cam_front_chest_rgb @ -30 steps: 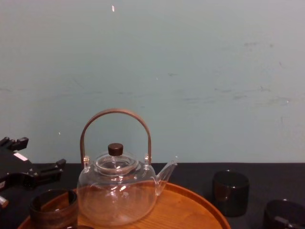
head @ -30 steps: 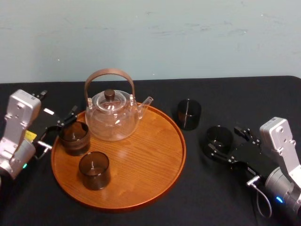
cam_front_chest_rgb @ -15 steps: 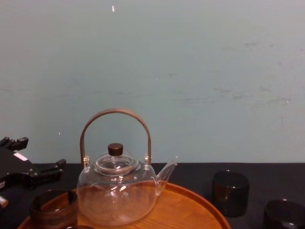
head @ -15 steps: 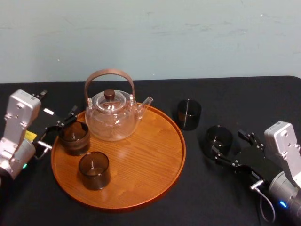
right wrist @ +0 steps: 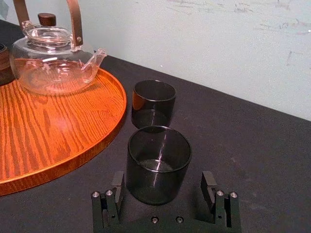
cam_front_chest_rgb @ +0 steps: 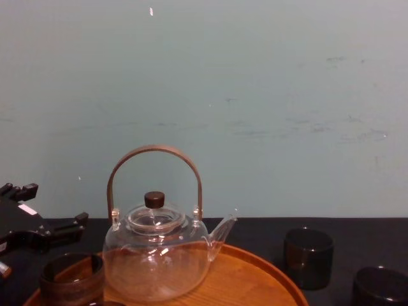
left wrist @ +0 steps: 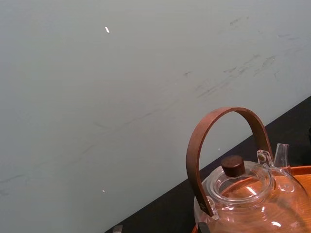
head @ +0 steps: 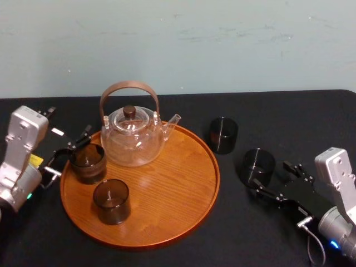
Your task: Pick up the glass from the table and place it on the tray.
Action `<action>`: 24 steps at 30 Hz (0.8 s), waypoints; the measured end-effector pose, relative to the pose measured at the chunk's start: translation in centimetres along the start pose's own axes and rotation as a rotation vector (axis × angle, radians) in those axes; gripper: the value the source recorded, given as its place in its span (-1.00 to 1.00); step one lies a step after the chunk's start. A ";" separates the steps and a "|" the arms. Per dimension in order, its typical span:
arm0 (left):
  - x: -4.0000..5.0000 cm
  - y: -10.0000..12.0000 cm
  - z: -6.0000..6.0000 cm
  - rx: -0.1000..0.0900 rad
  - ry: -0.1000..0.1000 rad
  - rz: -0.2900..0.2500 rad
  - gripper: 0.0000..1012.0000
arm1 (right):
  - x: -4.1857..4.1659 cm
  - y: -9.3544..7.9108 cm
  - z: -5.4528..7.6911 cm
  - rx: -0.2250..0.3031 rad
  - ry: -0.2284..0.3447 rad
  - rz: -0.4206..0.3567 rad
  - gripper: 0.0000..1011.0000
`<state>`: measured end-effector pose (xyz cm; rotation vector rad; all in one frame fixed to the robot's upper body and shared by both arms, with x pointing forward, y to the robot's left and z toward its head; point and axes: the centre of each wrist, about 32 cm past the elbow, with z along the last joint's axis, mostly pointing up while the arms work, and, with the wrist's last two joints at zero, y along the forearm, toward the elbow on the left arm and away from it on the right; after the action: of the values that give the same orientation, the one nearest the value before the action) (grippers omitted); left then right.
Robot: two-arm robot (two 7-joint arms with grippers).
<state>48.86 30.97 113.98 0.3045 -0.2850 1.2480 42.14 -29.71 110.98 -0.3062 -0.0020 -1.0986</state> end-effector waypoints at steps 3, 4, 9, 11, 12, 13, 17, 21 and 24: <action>0.00 0.0 0.0 0.000 0.000 0.000 0.98 | 0.19 0.3 0.0 0.000 0.004 0.001 0.99; 0.00 0.0 0.0 0.000 0.000 0.000 0.98 | 0.35 0.5 0.0 0.002 0.004 0.001 0.99; 0.00 0.0 0.0 0.000 0.000 0.000 0.98 | 0.78 1.3 0.3 0.013 -0.004 0.013 0.99; 0.00 0.0 0.0 0.000 0.000 0.000 0.98 | 0.86 1.6 0.4 0.017 -0.008 0.019 0.99; 0.00 0.0 0.0 0.000 0.000 0.000 0.98 | 0.89 1.7 0.4 0.019 -0.009 0.020 0.99; 0.00 0.0 0.0 0.000 0.000 0.000 0.98 | 0.92 1.8 0.5 0.021 -0.011 0.022 0.99; 0.00 0.0 0.0 0.000 0.000 0.000 0.98 | 1.20 2.6 0.5 0.024 -0.016 0.034 0.99; 0.00 0.0 0.0 0.000 0.000 0.000 0.98 | 1.39 3.2 0.5 0.025 -0.015 0.044 0.99; 0.00 0.0 0.0 0.000 0.000 0.000 0.98 | 1.48 3.7 0.4 0.024 -0.013 0.052 0.99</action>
<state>48.86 30.97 113.97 0.3045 -0.2849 1.2480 46.08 -29.38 110.70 -0.2905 -0.0190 -1.0443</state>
